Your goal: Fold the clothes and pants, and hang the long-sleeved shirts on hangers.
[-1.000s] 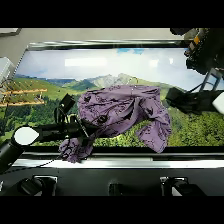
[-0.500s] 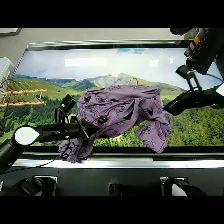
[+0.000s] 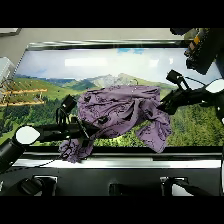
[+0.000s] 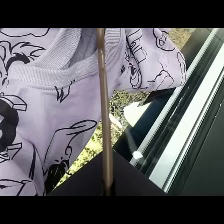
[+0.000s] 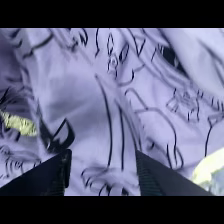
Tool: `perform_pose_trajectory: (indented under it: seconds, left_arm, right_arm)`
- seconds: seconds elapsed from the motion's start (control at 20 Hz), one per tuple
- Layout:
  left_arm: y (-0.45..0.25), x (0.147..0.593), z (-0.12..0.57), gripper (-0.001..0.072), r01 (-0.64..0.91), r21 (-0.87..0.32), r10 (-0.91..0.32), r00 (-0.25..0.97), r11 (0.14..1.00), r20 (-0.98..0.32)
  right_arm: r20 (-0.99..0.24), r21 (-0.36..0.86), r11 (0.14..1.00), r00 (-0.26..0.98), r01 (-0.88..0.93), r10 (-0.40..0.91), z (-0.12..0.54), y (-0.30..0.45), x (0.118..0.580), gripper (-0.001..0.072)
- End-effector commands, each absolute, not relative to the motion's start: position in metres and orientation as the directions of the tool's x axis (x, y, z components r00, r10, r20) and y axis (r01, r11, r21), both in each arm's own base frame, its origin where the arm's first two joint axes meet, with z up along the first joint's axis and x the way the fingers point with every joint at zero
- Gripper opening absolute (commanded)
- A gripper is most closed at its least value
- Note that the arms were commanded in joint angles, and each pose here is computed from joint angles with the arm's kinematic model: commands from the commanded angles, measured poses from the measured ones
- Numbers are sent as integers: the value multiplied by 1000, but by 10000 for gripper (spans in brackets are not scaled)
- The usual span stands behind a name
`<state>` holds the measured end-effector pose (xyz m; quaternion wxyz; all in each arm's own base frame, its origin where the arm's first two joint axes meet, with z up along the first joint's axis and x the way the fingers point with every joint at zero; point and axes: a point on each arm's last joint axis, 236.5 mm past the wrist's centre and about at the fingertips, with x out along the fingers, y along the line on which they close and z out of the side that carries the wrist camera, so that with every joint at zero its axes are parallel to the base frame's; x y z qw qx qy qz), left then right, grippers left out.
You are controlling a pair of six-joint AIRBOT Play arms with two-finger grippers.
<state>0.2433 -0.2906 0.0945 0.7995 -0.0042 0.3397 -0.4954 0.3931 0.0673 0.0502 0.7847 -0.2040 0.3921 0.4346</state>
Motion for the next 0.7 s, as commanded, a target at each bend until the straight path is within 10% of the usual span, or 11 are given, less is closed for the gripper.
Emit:
perform_pose_trajectory:
  seconds: [0.0,0.65]
  left_arm:
    - [-291,243,95,22,790,-343,-795,278,509,-539]
    - [-291,243,95,23,789,-344,-795,278,509,-539]
  right_arm:
    - [-747,40,527,325,-849,581,49,79,404,481]
    - [-731,112,441,227,-890,643,7,127,412,465]
